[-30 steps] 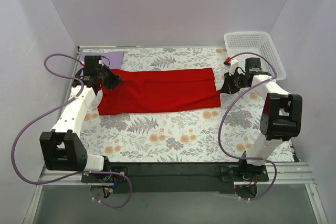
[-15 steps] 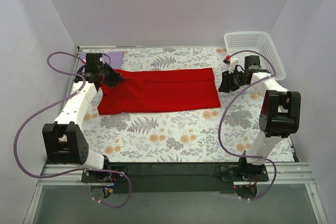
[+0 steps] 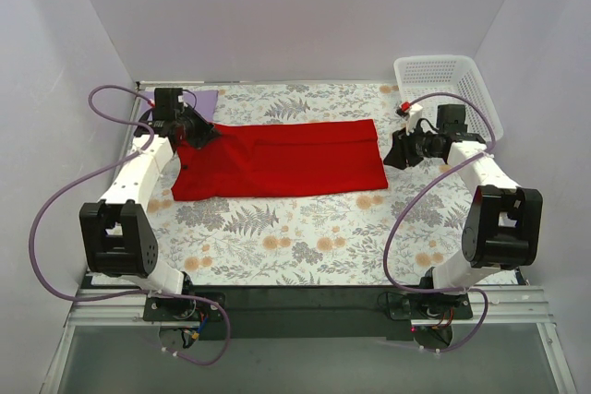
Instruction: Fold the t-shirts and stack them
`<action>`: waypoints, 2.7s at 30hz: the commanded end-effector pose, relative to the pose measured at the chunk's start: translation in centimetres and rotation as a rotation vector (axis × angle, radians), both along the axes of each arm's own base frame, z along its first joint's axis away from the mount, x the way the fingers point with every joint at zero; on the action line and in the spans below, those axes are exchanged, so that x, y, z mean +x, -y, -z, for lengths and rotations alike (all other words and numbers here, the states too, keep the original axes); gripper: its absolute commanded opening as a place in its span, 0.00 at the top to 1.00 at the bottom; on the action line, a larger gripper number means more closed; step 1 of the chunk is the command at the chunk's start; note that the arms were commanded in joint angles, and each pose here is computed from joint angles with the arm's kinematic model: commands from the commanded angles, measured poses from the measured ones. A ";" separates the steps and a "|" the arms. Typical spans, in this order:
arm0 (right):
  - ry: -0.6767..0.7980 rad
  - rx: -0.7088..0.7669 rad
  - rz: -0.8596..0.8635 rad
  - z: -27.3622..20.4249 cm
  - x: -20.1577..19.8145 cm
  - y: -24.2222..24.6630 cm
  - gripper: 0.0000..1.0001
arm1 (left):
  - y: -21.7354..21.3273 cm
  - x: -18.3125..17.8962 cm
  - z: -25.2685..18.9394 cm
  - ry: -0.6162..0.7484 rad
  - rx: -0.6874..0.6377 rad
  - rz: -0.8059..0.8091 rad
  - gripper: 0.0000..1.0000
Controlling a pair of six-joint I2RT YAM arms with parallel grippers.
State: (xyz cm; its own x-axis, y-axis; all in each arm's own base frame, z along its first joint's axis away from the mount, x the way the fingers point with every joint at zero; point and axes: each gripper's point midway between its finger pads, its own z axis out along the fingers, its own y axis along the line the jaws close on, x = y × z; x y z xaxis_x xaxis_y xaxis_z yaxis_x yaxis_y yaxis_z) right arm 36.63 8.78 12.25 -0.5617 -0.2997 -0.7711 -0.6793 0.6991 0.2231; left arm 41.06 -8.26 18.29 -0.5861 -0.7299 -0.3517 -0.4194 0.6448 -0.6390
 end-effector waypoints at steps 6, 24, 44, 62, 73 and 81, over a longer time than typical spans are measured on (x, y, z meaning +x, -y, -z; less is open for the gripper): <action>0.009 0.036 -0.041 0.1 -0.7 -0.6 0.52 | -0.2 2.3 -1.4 0.045 0.029 0.039 1.00; 0.004 0.049 -0.049 0.2 -0.8 -0.7 0.52 | -0.2 4.5 0.9 -0.008 0.082 0.104 1.00; -0.007 0.050 -0.050 0.6 -0.9 -0.7 0.51 | -0.1 6.8 2.6 -0.046 0.098 0.133 1.00; -0.012 0.051 -0.047 0.7 -0.8 -0.6 0.51 | -0.1 8.1 3.2 -0.064 0.103 0.147 1.00; -0.007 0.055 -0.052 0.6 -0.9 -0.7 0.51 | -1.4 10.3 2.6 -0.064 0.203 0.155 0.56; -0.013 0.093 -0.114 0.4 -1.6 -1.5 0.51 | -3.5 7.5 -7.9 0.240 0.310 0.106 0.25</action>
State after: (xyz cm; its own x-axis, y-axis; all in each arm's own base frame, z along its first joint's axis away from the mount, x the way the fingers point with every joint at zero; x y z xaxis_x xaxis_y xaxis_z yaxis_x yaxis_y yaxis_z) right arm 35.69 9.56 12.02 -0.5484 -0.2913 -0.7838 -0.7160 0.6477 0.2602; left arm 51.24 -6.31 18.80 -0.6567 -0.5325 -0.5340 -0.2878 0.8315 -0.4751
